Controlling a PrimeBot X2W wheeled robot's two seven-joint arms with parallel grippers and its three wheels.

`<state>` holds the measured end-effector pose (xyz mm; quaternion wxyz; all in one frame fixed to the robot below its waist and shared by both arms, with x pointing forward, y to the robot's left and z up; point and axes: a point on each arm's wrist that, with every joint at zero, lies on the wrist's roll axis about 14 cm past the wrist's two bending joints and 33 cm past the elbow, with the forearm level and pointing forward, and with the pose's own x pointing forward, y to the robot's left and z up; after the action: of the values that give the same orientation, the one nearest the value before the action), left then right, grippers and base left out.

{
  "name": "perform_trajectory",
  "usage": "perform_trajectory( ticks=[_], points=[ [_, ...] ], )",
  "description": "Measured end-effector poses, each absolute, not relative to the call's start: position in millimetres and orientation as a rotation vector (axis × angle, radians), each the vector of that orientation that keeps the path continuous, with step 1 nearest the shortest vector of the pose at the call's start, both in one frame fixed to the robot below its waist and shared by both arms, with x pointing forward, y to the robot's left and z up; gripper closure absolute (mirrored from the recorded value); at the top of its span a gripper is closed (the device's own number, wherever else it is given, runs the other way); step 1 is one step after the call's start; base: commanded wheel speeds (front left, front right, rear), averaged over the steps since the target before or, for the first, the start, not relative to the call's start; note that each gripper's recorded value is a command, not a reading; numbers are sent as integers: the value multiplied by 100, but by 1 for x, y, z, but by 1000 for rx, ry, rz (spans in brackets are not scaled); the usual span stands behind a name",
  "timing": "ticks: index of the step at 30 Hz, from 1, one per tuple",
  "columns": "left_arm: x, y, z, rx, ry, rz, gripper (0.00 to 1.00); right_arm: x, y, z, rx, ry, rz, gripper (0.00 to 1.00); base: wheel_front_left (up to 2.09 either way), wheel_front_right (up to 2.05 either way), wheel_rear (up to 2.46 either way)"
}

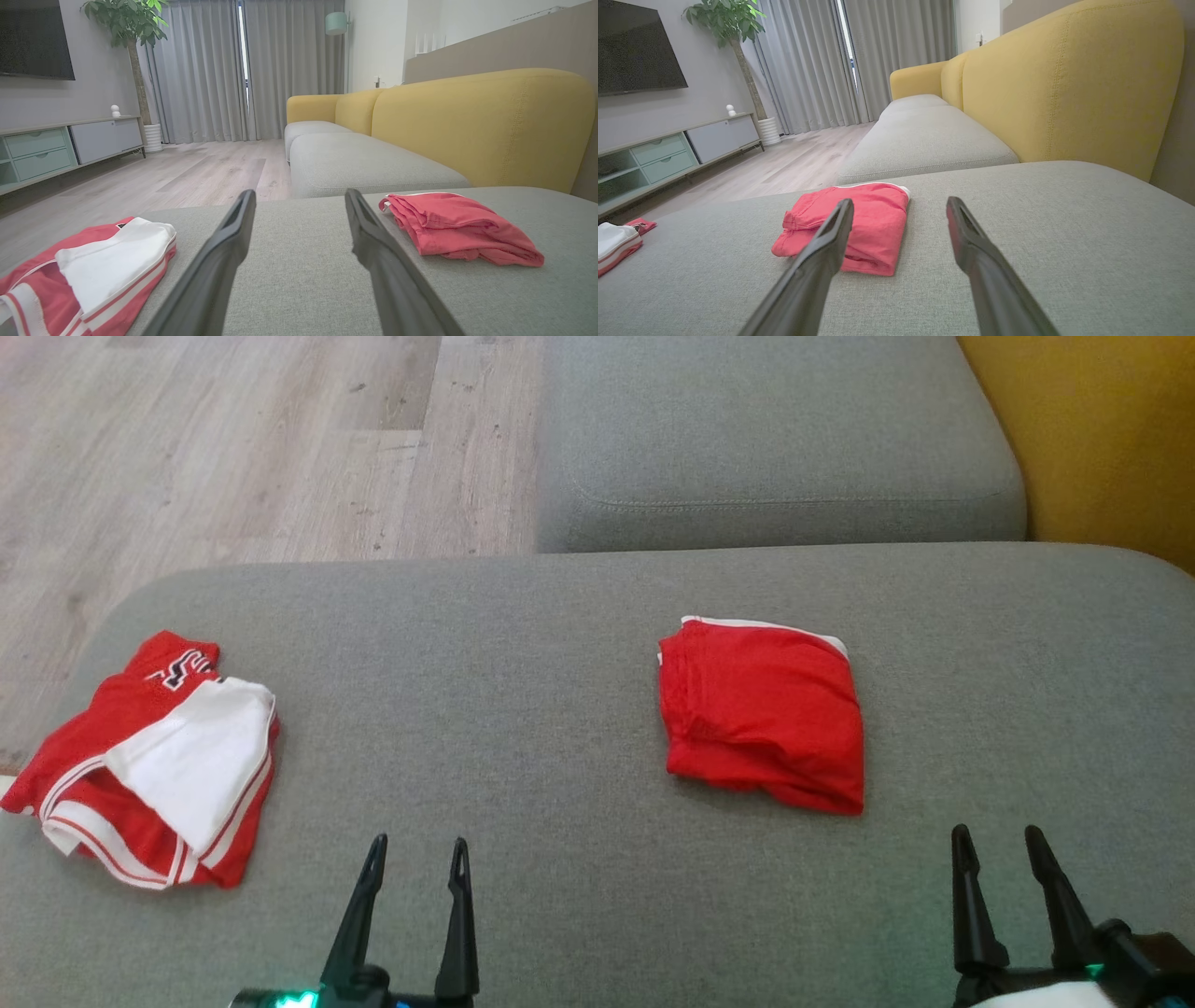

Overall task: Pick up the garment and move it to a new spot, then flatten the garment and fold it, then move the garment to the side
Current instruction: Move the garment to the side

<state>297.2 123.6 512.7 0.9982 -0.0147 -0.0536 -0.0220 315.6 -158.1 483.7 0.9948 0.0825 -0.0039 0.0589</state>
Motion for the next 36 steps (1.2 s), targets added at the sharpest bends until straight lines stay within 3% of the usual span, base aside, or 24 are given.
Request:
perform_trajectory(
  ticks=[10,17,26,30,36],
  points=[
    [300,121,503,-33,-71,-61,0,321,-155,472,201,32,117,0,0,0,0],
    [305,113,488,-24,-20,-95,0,346,-141,455,239,103,144,0,0,0,0],
    [335,106,483,-21,1,-131,0,421,-135,439,474,344,178,0,0,0,0],
    [342,104,476,-24,24,-143,0,437,-131,417,621,528,192,0,0,0,0],
    [350,105,471,-20,38,-141,0,443,-125,399,714,680,224,0,0,0,0]
  ],
)
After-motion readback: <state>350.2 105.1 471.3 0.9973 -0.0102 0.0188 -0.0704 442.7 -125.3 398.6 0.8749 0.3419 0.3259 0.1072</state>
